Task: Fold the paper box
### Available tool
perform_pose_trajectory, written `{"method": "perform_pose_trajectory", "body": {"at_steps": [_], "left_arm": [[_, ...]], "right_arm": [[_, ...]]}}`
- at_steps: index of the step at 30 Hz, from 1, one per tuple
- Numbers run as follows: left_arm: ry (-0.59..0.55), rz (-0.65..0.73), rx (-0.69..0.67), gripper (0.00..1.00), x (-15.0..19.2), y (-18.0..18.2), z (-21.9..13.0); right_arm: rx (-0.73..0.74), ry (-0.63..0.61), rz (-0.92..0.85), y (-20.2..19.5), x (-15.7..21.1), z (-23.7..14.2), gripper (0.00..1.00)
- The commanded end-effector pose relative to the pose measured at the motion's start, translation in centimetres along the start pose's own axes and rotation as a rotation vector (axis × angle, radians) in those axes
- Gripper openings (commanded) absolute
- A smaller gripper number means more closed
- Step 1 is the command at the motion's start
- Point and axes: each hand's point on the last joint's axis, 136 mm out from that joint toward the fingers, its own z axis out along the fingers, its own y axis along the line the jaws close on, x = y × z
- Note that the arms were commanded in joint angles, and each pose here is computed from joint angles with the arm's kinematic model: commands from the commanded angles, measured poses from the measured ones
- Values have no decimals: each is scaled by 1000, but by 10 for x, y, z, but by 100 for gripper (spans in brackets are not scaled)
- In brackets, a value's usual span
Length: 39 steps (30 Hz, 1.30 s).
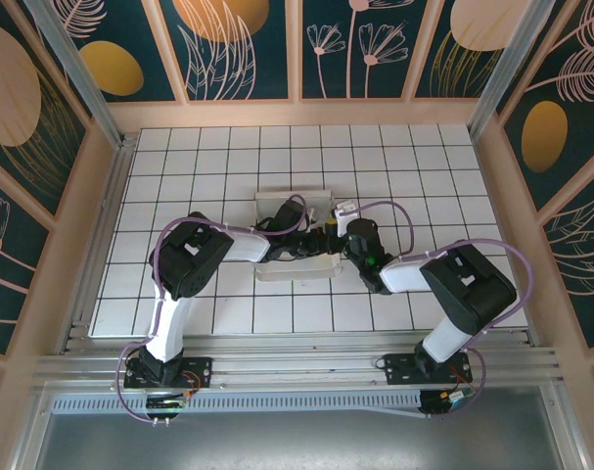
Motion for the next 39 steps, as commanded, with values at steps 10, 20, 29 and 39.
{"method": "perform_pose_trajectory", "body": {"at_steps": [10,20,29,39], "left_arm": [[-30,44,-56,28,-1,6,-8],[-73,130,-196,35,-1,11,-49],[-127,164,-218,40,-4,-3,-82],[-417,149,-298,37,-29,-38,-193]], "right_arm": [[50,60,61,-1,36,3,0],[69,61,28,-4,38,6,0],[109,54,19,-10,32,9,0],[105,46,21,-8,24,12,0]]}}
